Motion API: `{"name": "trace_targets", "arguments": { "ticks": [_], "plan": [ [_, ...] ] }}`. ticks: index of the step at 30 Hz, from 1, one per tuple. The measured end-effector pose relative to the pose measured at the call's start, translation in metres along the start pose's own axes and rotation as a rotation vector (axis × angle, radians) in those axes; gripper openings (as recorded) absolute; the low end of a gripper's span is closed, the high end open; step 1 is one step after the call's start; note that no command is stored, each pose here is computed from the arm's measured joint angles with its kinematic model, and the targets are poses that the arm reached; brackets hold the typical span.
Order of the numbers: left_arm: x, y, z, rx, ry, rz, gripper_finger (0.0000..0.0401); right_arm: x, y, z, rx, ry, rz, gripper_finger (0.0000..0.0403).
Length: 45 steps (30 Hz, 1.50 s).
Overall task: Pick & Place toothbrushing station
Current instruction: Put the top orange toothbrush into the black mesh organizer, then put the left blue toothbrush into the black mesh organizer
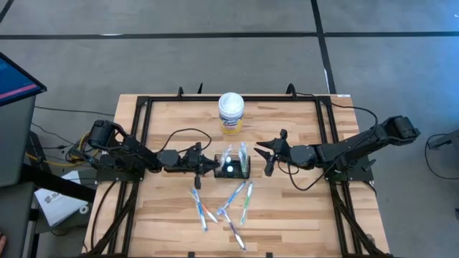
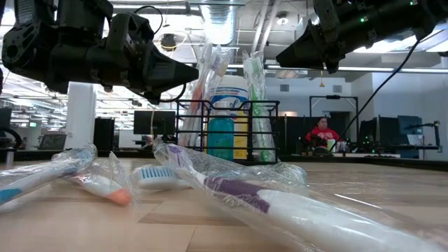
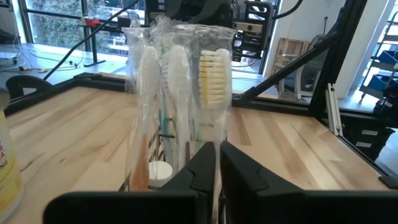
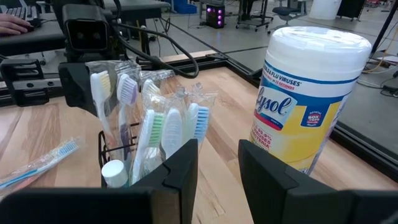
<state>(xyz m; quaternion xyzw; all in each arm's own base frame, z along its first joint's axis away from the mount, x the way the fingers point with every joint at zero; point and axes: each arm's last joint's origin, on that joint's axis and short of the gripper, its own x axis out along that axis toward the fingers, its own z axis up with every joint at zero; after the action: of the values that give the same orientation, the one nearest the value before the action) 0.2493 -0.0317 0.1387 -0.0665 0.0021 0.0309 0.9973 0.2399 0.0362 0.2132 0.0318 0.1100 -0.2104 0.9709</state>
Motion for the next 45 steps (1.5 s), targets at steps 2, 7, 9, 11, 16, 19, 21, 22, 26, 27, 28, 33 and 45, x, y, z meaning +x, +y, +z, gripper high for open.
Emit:
{"name": "trace_targets", "arguments": {
  "ticks": [2,7,9,11,16,19,21,22,26,27,28,33,45],
  "plan": [
    [0.000,0.000,0.000,-0.001,0.001,0.000,0.0035,0.000,0.000,0.000,0.000,0.000,0.001,0.0107],
    [-0.007,0.002,-0.003,0.001,0.020,0.002,0.0078,0.000,0.000,0.000,0.000,0.000,0.000,0.0107],
    [-0.015,0.004,-0.002,0.000,0.020,0.002,0.0088,0.000,0.000,0.000,0.000,0.000,0.000,0.0107],
    [-0.025,0.005,-0.001,-0.021,0.016,0.002,0.0092,0.000,0.000,0.000,0.000,0.000,0.000,0.0107],
    [-0.047,0.008,0.011,-0.091,-0.042,-0.013,0.0087,0.000,0.000,0.000,0.001,-0.001,0.001,0.0107],
    [-0.055,0.005,0.011,-0.089,-0.002,-0.033,0.0081,0.000,0.000,0.000,0.003,-0.004,0.001,0.0107],
    [-0.058,0.002,0.008,-0.086,0.067,-0.046,0.0077,0.000,0.000,0.001,0.005,-0.006,0.001,0.0107],
    [-0.060,0.000,0.006,-0.090,0.100,-0.049,0.0075,0.000,0.000,0.001,0.004,-0.005,0.001,0.0107],
    [-0.066,-0.002,-0.003,-0.138,0.239,-0.042,0.0066,0.000,0.000,0.001,0.005,-0.006,0.002,0.0107],
    [-0.068,-0.003,-0.004,-0.148,0.262,-0.040,0.0065,0.000,0.000,0.001,0.005,-0.006,0.001,0.0107],
    [-0.069,-0.003,-0.006,-0.151,0.284,-0.038,0.0064,0.000,0.000,0.001,0.005,-0.006,0.001,0.0107],
    [-0.073,-0.004,-0.009,-0.142,0.343,-0.038,0.0061,0.000,0.000,0.001,0.005,-0.006,0.001,0.0107],
    [-0.082,-0.004,-0.023,-0.147,0.551,-0.131,0.0087,0.000,0.000,0.001,0.020,-0.006,0.001,0.0107]
  ]
}}
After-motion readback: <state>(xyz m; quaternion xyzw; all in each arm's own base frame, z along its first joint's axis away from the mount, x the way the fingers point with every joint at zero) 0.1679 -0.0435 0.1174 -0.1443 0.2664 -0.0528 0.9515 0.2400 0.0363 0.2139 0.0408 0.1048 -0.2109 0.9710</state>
